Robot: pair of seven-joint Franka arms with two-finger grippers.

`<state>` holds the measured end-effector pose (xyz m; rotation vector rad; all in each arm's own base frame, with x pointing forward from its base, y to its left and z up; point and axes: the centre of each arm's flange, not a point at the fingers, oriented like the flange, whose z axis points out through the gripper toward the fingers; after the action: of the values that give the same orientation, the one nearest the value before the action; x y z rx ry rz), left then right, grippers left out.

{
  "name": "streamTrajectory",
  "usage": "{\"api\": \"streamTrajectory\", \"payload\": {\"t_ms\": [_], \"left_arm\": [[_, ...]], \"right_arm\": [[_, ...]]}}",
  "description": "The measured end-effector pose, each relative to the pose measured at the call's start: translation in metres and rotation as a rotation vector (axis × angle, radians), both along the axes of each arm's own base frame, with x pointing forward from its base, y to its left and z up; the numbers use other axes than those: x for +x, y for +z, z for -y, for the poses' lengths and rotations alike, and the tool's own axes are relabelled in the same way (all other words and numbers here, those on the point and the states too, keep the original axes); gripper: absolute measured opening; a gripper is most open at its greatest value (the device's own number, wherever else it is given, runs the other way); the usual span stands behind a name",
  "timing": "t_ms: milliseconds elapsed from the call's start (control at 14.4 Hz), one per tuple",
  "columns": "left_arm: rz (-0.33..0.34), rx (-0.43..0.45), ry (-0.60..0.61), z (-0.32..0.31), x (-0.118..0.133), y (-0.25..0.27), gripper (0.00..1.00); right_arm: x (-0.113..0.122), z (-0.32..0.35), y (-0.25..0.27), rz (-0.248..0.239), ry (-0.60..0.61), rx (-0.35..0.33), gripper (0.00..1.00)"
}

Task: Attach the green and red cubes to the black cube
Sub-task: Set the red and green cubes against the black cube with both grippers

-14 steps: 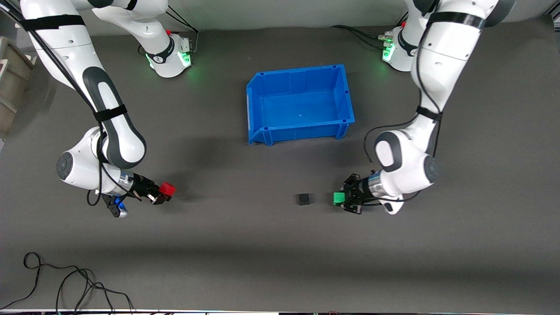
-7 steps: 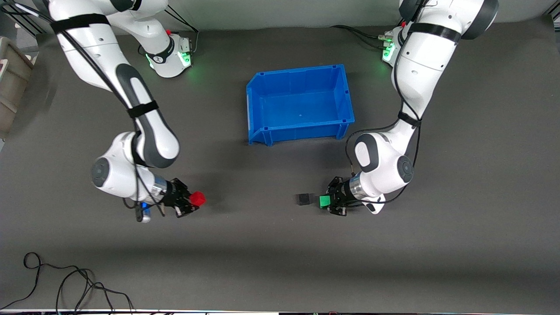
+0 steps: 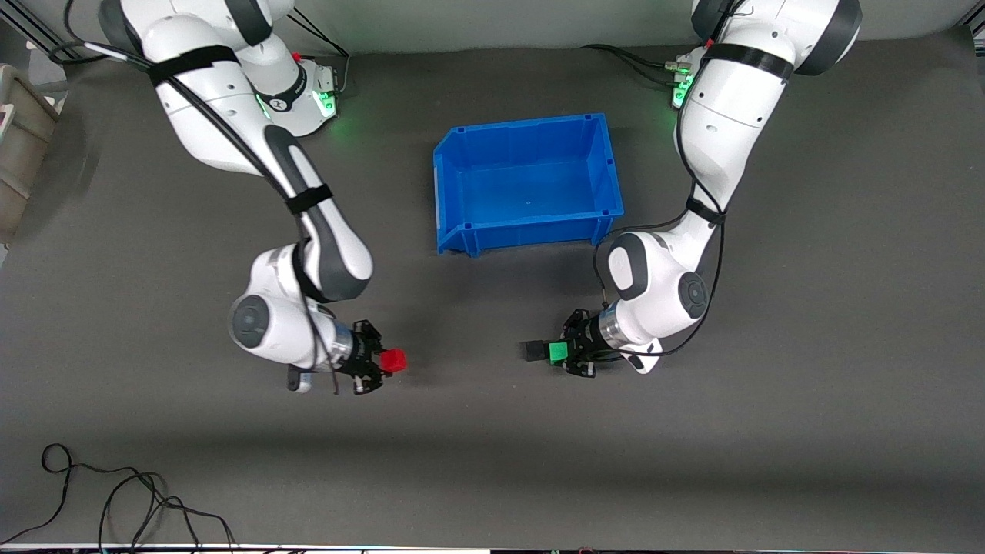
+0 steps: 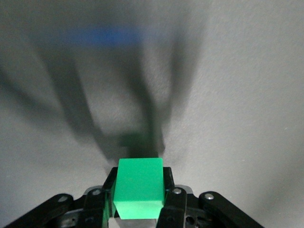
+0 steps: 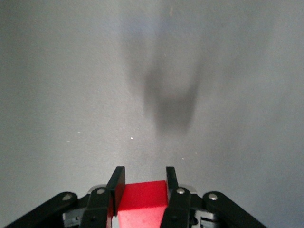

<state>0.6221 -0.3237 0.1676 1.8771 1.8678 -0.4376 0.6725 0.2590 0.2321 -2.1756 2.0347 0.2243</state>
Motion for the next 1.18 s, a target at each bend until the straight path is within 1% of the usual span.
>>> {"api": "streamTrajectory", "payload": {"t_ms": [69, 208, 417, 556, 764, 973, 1181], "left_arm": [[-0.001, 0.001, -0.007, 0.004, -0.002, -0.001, 0.40], [-0.002, 0.002, -0.014, 0.009, -0.005, -0.002, 0.40], [-0.002, 0.002, -0.025, 0.016, -0.009, -0.002, 0.40], [-0.002, 0.002, -0.037, 0.023, -0.013, -0.002, 0.40], [-0.002, 0.001, -0.052, 0.033, -0.019, -0.002, 0.40], [-0.002, -0.001, -0.052, 0.039, -0.020, 0.000, 0.40], [-0.002, -0.002, -0.045, 0.040, -0.020, 0.001, 0.40]], "right_arm": [[-0.002, -0.019, -0.004, -0.003, -0.013, -0.027, 0.39], [-0.011, -0.055, -0.011, -0.010, -0.042, -0.049, 0.39], [-0.023, -0.097, -0.015, -0.015, -0.089, -0.051, 0.39], [-0.026, -0.116, -0.015, -0.012, -0.116, -0.046, 0.39], [-0.035, -0.141, -0.021, -0.013, -0.114, -0.052, 0.39], [-0.050, -0.163, -0.035, -0.005, -0.114, -0.103, 0.39], [-0.060, -0.176, -0.046, -0.009, -0.105, -0.121, 0.39]]}}
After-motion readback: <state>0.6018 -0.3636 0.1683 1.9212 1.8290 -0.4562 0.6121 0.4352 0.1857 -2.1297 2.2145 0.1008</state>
